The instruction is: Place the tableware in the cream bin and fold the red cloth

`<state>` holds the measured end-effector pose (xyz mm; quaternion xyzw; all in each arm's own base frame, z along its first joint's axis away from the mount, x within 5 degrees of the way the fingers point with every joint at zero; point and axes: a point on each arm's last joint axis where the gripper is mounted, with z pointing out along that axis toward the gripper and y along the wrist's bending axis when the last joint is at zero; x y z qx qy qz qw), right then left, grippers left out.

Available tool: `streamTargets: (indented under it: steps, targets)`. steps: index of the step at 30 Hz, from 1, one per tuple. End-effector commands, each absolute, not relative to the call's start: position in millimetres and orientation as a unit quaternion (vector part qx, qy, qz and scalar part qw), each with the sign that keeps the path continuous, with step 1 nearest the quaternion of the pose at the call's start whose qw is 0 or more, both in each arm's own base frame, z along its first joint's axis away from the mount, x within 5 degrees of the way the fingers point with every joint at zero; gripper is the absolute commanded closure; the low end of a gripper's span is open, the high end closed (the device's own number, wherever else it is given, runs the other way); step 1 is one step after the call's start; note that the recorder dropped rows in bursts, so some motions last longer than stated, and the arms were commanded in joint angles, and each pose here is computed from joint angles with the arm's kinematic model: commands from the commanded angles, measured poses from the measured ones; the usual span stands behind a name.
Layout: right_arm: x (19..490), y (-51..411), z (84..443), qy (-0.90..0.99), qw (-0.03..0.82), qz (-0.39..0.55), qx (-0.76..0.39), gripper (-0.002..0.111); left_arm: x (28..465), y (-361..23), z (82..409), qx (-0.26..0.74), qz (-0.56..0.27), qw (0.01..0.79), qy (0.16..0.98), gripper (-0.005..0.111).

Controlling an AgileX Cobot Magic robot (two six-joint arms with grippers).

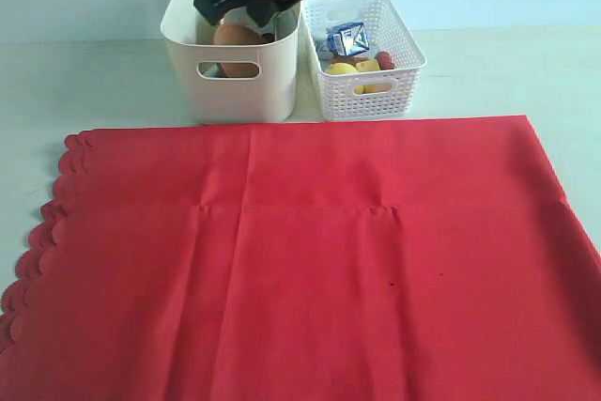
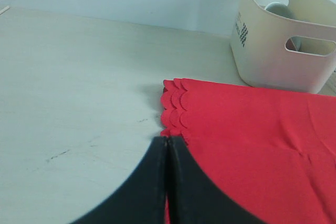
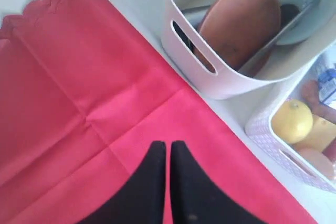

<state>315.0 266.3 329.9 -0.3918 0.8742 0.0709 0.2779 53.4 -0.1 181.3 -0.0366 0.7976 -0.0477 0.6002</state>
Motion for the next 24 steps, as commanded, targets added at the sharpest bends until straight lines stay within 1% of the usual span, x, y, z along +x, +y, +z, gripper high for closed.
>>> streamTargets:
  steps: [1, 12, 24]
  targets:
    - [303, 249, 348, 0.878, 0.285, 0.055, -0.381, 0.107, 53, 0, 181, -0.038, -0.05, 0.603, 0.795, 0.107]
    - [258, 199, 350, 0.877, 0.314, 0.011, -0.363, 0.108, 53, 0, 181, -0.038, -0.05, 0.603, 0.795, 0.107]
    - [194, 144, 375, 0.864, 0.364, 0.026, -0.347, 0.108, 53, 0, 181, -0.038, -0.05, 0.603, 0.795, 0.107]
